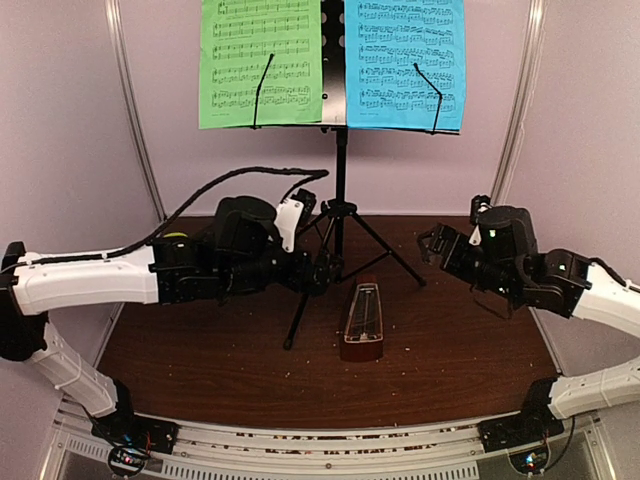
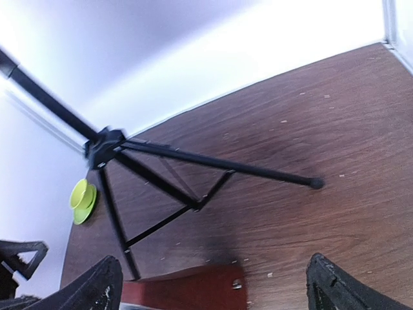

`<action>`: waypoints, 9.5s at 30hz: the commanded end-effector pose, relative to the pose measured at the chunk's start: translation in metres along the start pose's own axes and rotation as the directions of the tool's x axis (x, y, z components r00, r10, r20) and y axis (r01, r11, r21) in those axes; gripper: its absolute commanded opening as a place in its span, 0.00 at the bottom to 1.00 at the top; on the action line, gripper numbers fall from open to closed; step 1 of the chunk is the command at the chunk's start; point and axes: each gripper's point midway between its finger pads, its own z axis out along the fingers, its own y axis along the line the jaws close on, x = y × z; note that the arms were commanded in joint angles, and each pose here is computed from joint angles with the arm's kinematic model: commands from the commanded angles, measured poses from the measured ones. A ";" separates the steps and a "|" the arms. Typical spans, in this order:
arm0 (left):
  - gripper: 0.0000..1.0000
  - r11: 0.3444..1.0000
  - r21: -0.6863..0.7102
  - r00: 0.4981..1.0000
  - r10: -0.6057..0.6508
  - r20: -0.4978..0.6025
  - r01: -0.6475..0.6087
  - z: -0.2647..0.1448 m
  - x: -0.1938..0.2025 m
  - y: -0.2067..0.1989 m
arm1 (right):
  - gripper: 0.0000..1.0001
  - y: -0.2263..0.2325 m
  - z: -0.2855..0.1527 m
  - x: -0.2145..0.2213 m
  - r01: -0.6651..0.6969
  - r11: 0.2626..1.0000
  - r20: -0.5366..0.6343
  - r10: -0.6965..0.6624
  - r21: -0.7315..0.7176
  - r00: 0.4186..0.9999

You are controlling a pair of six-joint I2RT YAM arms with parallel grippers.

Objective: Set up the instrument practice props

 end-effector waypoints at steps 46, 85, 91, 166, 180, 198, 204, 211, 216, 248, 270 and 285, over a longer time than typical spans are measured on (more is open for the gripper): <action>0.94 0.930 -0.348 0.948 -0.211 -0.238 0.120 0.125 0.061 -0.029 | 1.00 -0.084 -0.004 -0.013 -0.024 0.991 0.001 0.024 0.133 1.000; 0.85 0.982 -0.189 0.933 -0.043 -0.358 -0.027 0.103 0.090 -0.024 | 1.00 -0.074 0.012 0.037 -0.027 0.998 -0.110 0.021 -0.056 0.994; 0.95 0.986 -0.164 0.929 -0.062 -0.366 0.001 0.099 0.096 -0.028 | 1.00 -0.075 0.012 0.045 -0.031 0.997 -0.134 0.022 -0.067 0.991; 0.00 0.890 -0.122 0.896 0.444 0.008 -0.440 -0.035 -0.094 -0.066 | 0.36 0.111 0.045 0.123 0.420 0.684 0.039 -0.497 -0.596 0.867; 0.00 0.905 -0.121 0.908 0.416 0.043 -0.408 -0.040 -0.101 -0.066 | 0.08 0.121 0.048 0.111 0.391 0.713 0.032 -0.461 -0.581 0.887; 0.00 0.934 -0.111 0.919 0.355 0.171 -0.340 -0.060 -0.108 -0.061 | 0.00 0.122 0.027 0.070 -0.031 0.701 -0.121 -0.080 -0.712 0.989; 0.00 0.936 -0.099 0.919 0.351 0.179 -0.338 -0.058 -0.107 -0.063 | 0.00 0.124 0.019 0.066 -0.098 0.659 -0.161 -0.035 -0.746 0.986; 0.00 0.940 -0.102 0.918 0.340 0.202 -0.326 -0.059 -0.112 -0.064 | 0.00 0.121 0.015 0.066 -0.172 0.617 -0.205 0.017 -0.768 0.979; 0.00 0.939 -0.094 0.918 0.342 0.200 -0.330 -0.051 -0.111 -0.069 | 0.00 0.117 0.014 0.069 -0.091 0.650 -0.169 -0.058 -0.754 0.984; 0.14 0.847 0.395 0.891 0.434 -0.130 -0.355 0.077 0.041 -0.109 | 1.00 -0.001 -0.017 0.087 0.140 0.889 -0.147 -0.224 -0.435 0.963; 0.83 0.799 0.474 0.882 0.462 -0.090 -0.370 0.062 0.044 -0.103 | 1.00 0.016 -0.006 0.080 0.156 0.896 -0.192 -0.254 -0.417 0.948; 0.81 0.913 0.338 0.962 0.265 -0.066 -0.229 0.030 0.057 -0.062 | 1.00 0.042 0.006 0.086 0.120 0.872 -0.249 -0.265 -0.475 0.932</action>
